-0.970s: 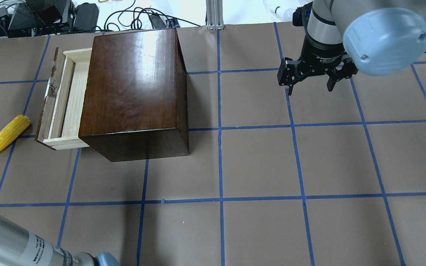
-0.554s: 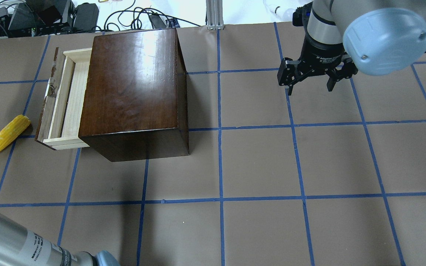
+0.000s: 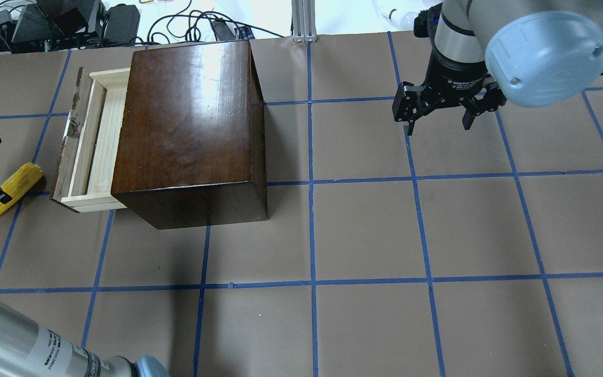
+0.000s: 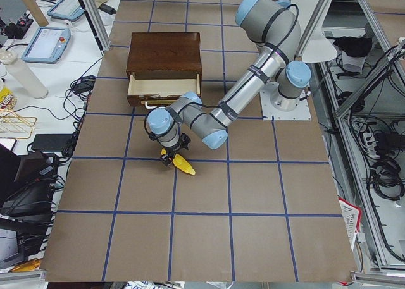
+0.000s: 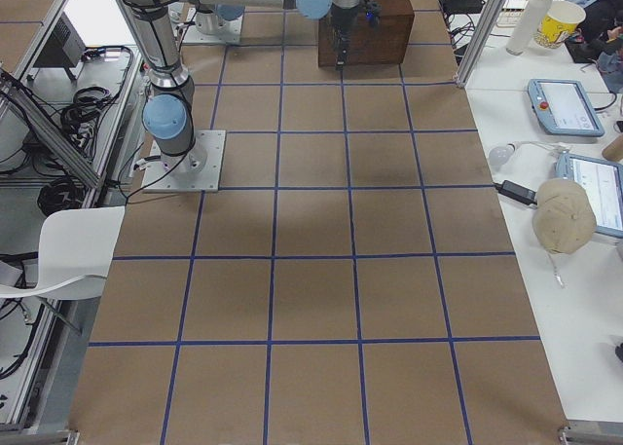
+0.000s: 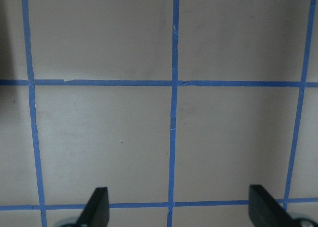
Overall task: Open drawer and put corn inside
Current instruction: 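Lower the left gripper onto the yellow corn cob and grasp it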
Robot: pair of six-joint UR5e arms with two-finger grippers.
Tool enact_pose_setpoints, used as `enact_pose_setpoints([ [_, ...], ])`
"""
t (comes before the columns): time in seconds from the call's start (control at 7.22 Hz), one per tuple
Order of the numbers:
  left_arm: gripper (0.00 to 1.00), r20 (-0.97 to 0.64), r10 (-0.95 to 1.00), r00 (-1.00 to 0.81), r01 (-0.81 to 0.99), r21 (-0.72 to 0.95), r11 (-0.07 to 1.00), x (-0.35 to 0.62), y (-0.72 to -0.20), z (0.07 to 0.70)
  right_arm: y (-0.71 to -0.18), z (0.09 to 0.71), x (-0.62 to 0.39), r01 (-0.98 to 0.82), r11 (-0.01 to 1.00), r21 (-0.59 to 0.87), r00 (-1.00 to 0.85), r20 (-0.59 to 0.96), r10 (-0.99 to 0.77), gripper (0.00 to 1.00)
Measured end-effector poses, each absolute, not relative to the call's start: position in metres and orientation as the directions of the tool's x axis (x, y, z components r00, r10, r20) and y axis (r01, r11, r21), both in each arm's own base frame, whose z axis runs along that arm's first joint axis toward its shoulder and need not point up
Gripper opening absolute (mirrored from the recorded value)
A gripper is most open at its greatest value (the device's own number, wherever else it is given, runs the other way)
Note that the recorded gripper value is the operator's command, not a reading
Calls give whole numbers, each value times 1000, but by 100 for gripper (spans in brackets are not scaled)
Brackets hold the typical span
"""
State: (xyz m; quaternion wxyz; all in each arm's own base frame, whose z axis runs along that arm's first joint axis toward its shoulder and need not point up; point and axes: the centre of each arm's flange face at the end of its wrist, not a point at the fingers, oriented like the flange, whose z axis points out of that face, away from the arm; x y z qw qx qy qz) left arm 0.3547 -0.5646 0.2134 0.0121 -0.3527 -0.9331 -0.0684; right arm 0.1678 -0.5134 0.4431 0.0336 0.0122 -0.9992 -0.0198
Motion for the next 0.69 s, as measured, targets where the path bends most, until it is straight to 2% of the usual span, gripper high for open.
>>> enact_pose_setpoints([
  [0.69,100,86,660,-747,665,118,737,353,-564,188,-513,443,168,-23,999,40,-997,67,-26,100],
])
